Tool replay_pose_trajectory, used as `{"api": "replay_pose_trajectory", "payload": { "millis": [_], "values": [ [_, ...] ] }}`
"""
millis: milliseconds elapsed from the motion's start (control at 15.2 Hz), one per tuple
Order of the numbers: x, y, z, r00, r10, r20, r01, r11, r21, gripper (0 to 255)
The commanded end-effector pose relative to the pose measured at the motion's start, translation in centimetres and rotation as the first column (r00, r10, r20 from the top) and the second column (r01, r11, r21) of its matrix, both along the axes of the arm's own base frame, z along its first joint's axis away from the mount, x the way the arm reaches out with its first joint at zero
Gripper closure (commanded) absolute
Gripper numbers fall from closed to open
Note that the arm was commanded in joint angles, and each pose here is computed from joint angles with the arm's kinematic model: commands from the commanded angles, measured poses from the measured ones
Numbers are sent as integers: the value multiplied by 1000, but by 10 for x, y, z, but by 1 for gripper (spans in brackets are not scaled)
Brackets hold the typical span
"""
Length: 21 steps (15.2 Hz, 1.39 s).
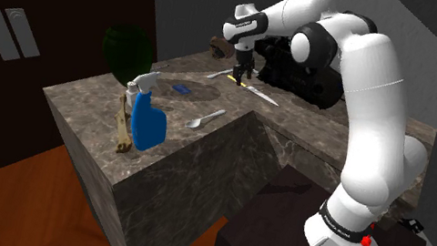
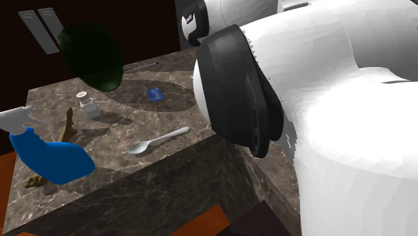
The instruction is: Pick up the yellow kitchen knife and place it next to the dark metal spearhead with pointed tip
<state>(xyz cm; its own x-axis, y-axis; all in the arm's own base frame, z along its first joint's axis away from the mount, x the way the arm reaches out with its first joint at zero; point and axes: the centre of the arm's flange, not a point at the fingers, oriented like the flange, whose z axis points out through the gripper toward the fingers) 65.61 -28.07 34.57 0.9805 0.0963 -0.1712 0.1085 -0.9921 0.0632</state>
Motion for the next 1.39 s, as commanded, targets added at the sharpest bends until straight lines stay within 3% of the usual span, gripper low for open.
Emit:
{"api": "replay_pose_trajectory", "payload": {
  "millis": [0,462,528,1122,1320],
  "values": [
    [-2,-1,-8,1000,0,0,0,1000,0,0],
    [-2,-1,-8,1000,0,0,0,1000,0,0],
    [-2,-1,-8,1000,0,0,0,1000,0,255],
    [-2,-1,-8,1000,0,0,0,1000,0,255],
    [-2,-1,7,1000,0,0,0,1000,0,255]
  ]
}}
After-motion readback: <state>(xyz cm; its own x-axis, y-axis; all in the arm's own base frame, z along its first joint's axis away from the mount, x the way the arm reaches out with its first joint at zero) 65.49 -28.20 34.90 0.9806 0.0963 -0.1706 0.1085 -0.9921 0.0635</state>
